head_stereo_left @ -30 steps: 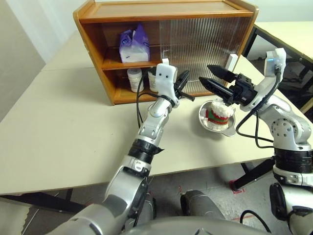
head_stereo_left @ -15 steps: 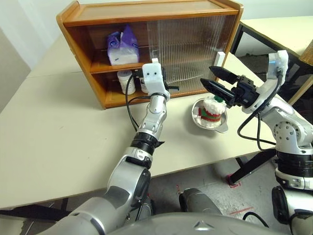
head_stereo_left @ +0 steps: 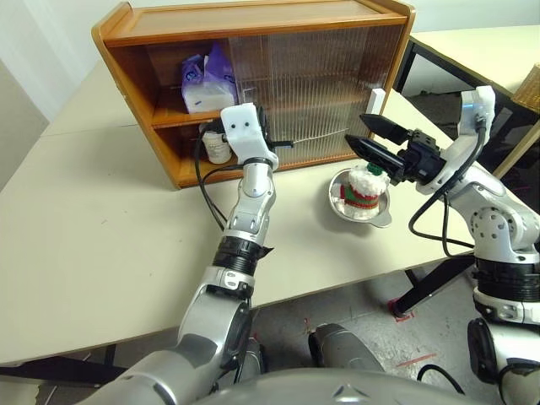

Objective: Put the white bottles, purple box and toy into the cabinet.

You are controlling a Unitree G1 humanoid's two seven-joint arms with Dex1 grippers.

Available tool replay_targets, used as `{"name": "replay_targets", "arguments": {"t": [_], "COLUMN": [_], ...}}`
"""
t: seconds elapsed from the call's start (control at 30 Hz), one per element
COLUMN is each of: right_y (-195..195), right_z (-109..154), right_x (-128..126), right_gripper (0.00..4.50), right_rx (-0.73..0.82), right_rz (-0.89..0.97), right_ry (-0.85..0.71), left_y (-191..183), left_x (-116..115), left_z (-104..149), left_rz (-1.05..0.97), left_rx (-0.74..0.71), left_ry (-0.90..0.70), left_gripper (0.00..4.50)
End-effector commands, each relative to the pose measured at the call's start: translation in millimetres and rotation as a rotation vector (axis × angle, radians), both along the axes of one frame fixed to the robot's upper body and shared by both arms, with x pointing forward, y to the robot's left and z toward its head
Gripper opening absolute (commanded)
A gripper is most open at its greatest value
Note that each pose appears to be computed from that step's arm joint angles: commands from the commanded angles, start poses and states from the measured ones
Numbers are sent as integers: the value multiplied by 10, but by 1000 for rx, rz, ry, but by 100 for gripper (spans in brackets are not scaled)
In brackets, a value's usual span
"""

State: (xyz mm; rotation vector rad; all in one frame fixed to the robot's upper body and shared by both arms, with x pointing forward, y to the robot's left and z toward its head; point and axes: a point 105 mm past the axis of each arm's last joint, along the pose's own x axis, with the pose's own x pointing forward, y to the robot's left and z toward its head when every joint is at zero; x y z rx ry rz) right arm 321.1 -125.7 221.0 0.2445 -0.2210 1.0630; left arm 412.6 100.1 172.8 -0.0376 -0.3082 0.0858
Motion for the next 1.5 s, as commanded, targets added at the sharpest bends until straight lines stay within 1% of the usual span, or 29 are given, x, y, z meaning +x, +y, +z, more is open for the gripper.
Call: {"name": "replay_targets", "arguments": {"t": [0.03, 0.27, 0.5, 0.67, 0.8, 1.07, 1.13, 1.17, 1.23, 1.27, 1.3, 1.33, 1.37, 1.43, 1.5], "right_y": [47, 44, 63, 87, 105, 128, 126, 123, 118, 115, 112, 108, 104, 92, 76], "right_z": [14, 17, 13, 11, 17, 15, 14, 12, 11, 10, 8, 7, 6, 1, -10], "right_x": [6, 16, 30, 46, 56, 71, 73, 73, 74, 72, 71, 70, 68, 65, 66], "right_gripper": [450, 450, 450, 450, 450, 450, 450, 450, 450, 450, 450, 450, 450, 450, 450], "right_rx": [-9, -9, -10, -9, -8, -8, -8, -8, -9, -10, -11, -11, -11, -13, -18], "right_rz": [16, 24, 35, 49, 59, 70, 70, 69, 68, 66, 65, 64, 62, 58, 48], "right_ry": [-8, -6, -4, -4, -6, -9, -9, -10, -11, -11, -11, -10, -10, -9, -5], "left_y": [212, 508, 822, 980, 1064, 1086, 1078, 1009, 770, 598, 493, 384, 277, 131, 48], "left_x": [-33, -147, -231, -294, -326, -339, -332, -311, -270, -266, -273, -287, -306, -353, -414], "left_z": [-97, -172, -173, -162, -160, -160, -161, -151, -108, -80, -55, -32, -6, 39, 79], "left_rz": [77, 179, 300, 363, 394, 407, 398, 347, 173, 43, -40, -128, -218, -346, -474], "left_rx": [-9, -2, 5, 10, 12, 16, 20, 28, 14, -52, -100, -138, -158, -64, -9], "left_ry": [39, 61, 60, 51, 50, 51, 53, 45, 10, -6, -20, -29, -39, -59, -82], "left_gripper": [3, 3, 3, 3, 3, 3, 3, 3, 3, 3, 39, 57, 91, 157, 228]}}
